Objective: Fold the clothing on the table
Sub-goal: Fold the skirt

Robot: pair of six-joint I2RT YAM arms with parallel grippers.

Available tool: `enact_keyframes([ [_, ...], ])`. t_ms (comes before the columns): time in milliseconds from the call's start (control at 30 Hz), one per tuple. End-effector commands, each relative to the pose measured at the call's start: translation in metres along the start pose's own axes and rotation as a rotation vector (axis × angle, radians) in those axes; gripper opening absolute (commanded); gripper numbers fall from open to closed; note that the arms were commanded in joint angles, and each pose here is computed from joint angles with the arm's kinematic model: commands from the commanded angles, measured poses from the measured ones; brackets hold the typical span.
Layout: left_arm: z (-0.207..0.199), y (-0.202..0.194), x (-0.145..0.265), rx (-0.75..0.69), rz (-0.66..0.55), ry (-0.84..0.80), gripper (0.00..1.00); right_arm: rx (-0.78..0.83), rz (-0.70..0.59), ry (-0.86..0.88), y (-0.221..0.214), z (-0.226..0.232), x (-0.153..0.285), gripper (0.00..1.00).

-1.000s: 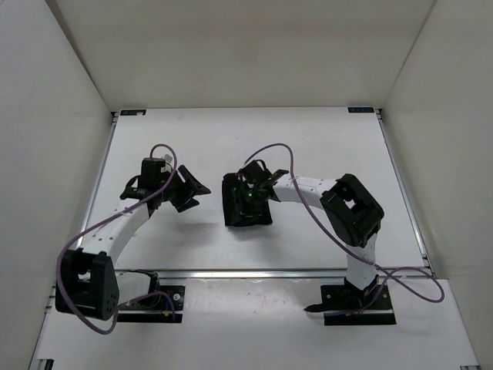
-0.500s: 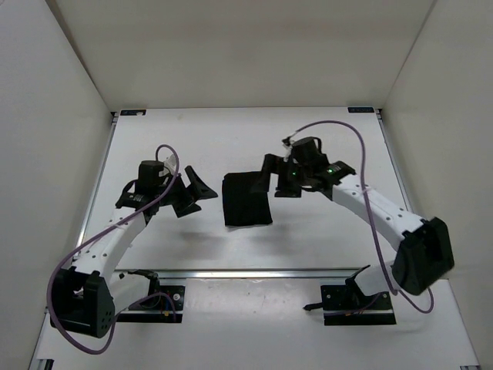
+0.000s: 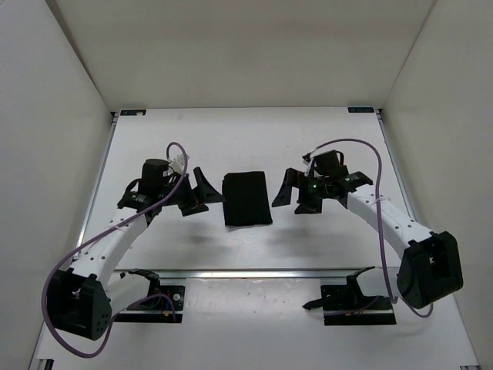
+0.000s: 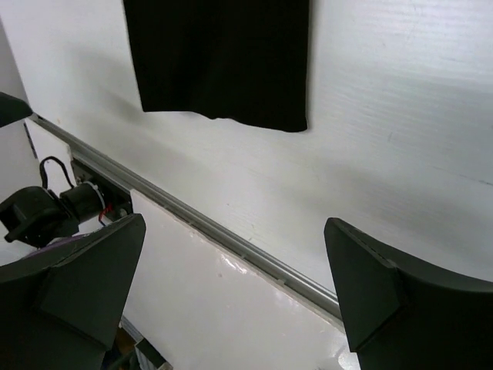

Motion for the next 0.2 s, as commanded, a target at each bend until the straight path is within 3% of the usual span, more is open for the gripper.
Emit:
enact_keyframes([
  [0, -0.0228, 0.0049, 0.0118, -0.129, -0.022, -0.094, 0.98, 0.095, -0.042, 0.094, 0.0037, 0.0166, 0.0143, 0.99],
  [167, -0.0282, 0.0094, 0.013, -0.178, -0.035, -0.088, 0.99, 0.169, -0.048, 0.024, 0.0025, 0.0191, 0.013, 0.99],
])
Point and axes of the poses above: each gripper's point midway between its finger pads, its own x axis back along the fingers, its own z axis along the line the jaws close on, y = z × x, the point moved 3 cm from there along x, back along the fingers, and after that the axes turned 8 degrees about -x, right-handed, at the moved point
